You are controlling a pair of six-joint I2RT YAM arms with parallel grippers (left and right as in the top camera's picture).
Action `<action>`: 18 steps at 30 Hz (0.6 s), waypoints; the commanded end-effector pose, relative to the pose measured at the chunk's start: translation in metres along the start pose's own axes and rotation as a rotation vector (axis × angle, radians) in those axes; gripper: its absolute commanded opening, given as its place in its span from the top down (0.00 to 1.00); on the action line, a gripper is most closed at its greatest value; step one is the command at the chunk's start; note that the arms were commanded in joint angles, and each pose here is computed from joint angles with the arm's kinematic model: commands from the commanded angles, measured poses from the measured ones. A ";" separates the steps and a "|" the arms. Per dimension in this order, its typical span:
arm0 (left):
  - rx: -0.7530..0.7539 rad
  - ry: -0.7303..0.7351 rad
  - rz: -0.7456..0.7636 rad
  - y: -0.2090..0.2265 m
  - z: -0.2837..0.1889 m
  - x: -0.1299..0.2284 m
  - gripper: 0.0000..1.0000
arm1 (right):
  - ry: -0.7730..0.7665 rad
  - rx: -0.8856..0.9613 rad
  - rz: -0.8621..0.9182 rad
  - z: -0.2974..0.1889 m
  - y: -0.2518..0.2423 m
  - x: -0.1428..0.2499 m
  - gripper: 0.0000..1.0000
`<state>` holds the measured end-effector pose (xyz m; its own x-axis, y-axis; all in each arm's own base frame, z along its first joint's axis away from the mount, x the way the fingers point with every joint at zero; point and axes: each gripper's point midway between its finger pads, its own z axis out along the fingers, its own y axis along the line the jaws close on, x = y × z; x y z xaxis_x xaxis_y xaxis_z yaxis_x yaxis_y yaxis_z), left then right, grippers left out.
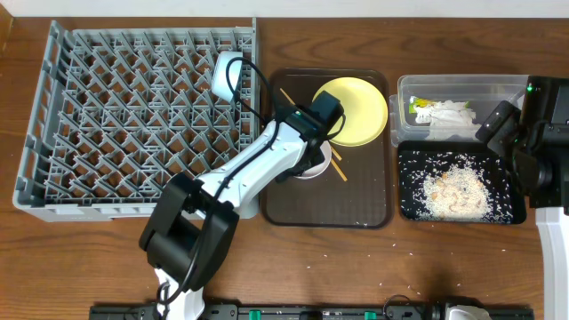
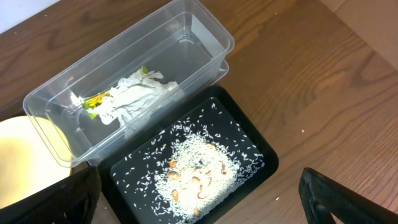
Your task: Sort waste into correct bins and load items into the dishwasher
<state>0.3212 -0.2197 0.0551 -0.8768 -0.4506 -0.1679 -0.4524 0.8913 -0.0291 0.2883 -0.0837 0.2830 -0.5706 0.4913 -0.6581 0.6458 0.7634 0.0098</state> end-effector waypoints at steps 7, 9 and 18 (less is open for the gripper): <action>-0.032 0.081 -0.073 0.000 0.039 0.017 0.36 | -0.009 0.009 0.023 -0.001 -0.002 -0.002 0.01; -0.027 0.096 -0.078 -0.002 0.043 0.019 0.38 | -0.008 0.009 0.022 -0.001 -0.002 -0.002 0.01; -0.027 0.093 -0.078 -0.001 0.043 0.018 0.81 | -0.009 0.009 0.023 -0.001 -0.002 -0.002 0.01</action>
<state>0.3127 -0.2296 0.0090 -0.8568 -0.5103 -0.0739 -0.5108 0.8596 -0.0134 0.2883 -0.0837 0.2830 -0.5707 0.4913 -0.6579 0.6457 0.7635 0.0101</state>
